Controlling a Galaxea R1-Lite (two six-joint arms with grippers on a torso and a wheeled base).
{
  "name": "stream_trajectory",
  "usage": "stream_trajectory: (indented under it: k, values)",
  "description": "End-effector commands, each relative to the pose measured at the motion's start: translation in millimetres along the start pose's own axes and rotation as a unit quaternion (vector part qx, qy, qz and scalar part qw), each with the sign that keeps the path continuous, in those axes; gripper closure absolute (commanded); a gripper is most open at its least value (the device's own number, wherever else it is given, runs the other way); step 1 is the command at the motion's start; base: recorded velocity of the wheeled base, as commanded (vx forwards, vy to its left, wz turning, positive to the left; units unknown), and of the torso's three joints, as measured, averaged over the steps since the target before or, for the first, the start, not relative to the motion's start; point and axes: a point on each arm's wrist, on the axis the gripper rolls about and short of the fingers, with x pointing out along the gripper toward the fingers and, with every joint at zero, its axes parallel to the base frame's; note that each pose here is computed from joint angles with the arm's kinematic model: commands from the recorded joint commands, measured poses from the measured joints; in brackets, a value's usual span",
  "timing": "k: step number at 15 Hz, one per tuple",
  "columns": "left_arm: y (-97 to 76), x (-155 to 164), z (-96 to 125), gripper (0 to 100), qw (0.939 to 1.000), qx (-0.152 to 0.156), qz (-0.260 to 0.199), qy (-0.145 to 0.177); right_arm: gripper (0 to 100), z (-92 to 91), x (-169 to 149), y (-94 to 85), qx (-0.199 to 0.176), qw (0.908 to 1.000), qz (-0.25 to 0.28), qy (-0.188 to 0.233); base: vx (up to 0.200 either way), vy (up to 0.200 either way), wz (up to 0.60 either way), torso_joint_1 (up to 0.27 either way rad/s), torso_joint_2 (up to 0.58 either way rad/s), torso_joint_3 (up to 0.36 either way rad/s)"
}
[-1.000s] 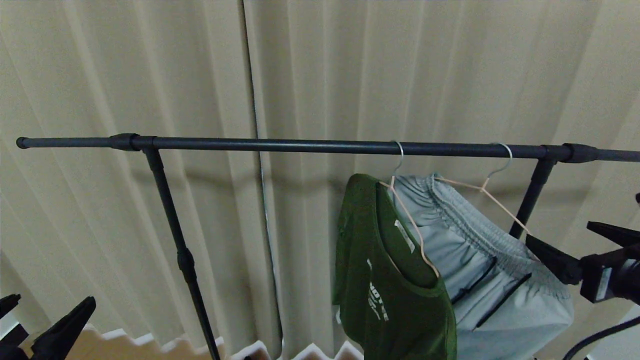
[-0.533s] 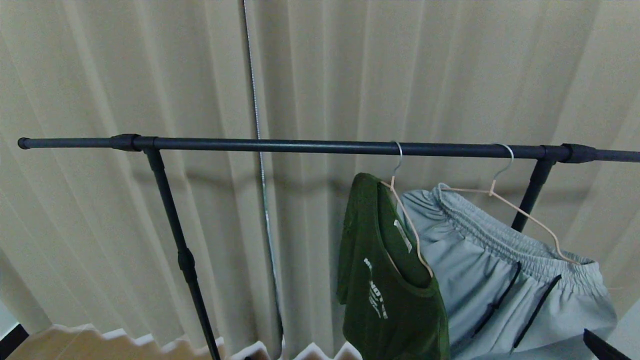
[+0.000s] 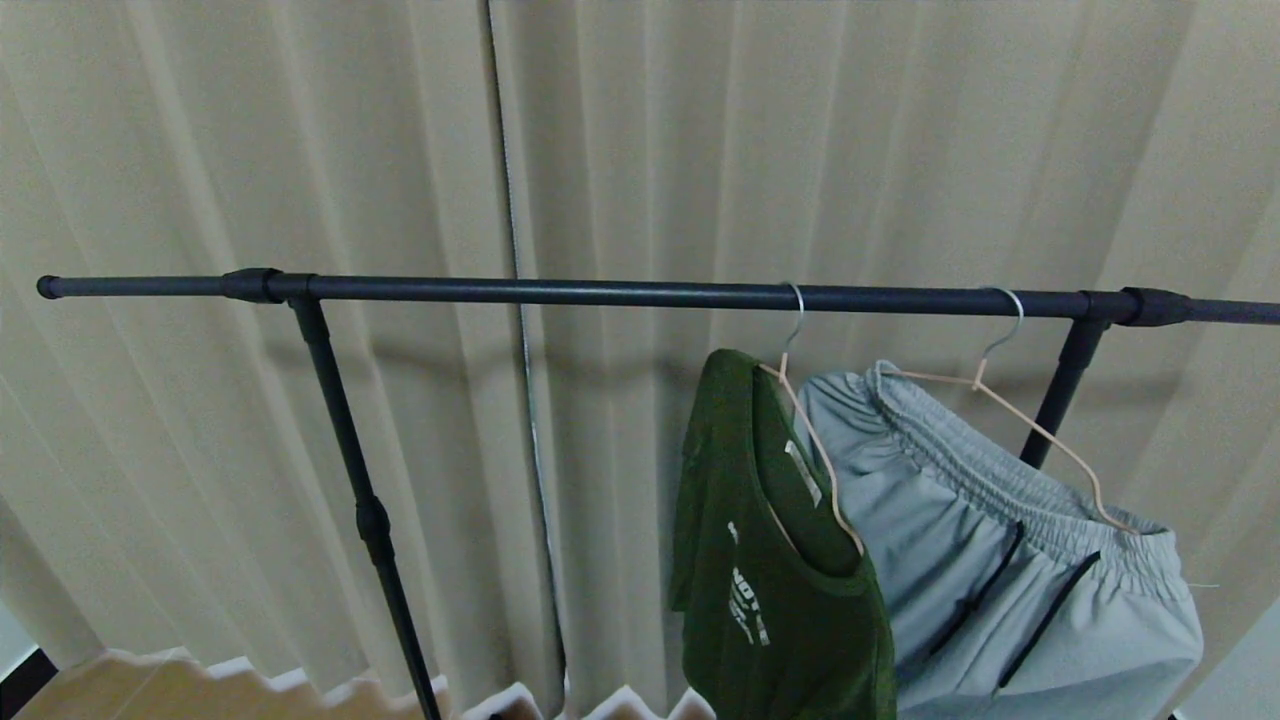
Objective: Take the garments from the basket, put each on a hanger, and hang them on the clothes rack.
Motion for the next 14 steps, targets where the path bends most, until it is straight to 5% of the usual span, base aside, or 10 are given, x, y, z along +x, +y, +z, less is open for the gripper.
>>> stream_trajectory:
  k: [1, 5, 7, 11, 14]
  values:
    - [0.4, 0, -1, 0, 0.9999, 0.002, -0.015, -0.005, 0, -9.0, -6, 0.7, 0.011, 0.9991, -0.004, -0.041, 0.000, 0.000, 0.00, 0.000, 0.00, 0.000]
    - [-0.7, 4, -7, 0, 0.9995, 0.003, -0.024, -0.021, 0, -10.0, 7, 5.6, 0.011, 0.9938, 0.055, -0.097, 0.000, 0.000, 0.00, 0.000, 0.00, 0.000]
    - [-2.4, 4, -6, 0, 0.9959, 0.017, -0.084, -0.029, 0, -13.8, 16, 8.1, 0.008, 0.9900, 0.072, -0.121, 0.000, 0.000, 0.00, 0.000, 0.00, 0.000]
    - [-1.6, 2, -7, 0, 0.9939, 0.024, -0.099, -0.044, 0, -15.9, 18, 9.4, 0.009, 0.9880, 0.088, -0.127, 0.000, 0.000, 0.00, 0.000, 0.00, 0.000]
    - [-1.1, 2, -7, 0, 0.9949, -0.023, -0.090, -0.041, 0, -15.8, 18, 9.4, 0.026, 0.9875, 0.091, -0.126, 0.000, 0.000, 0.00, 0.000, 0.00, 0.000]
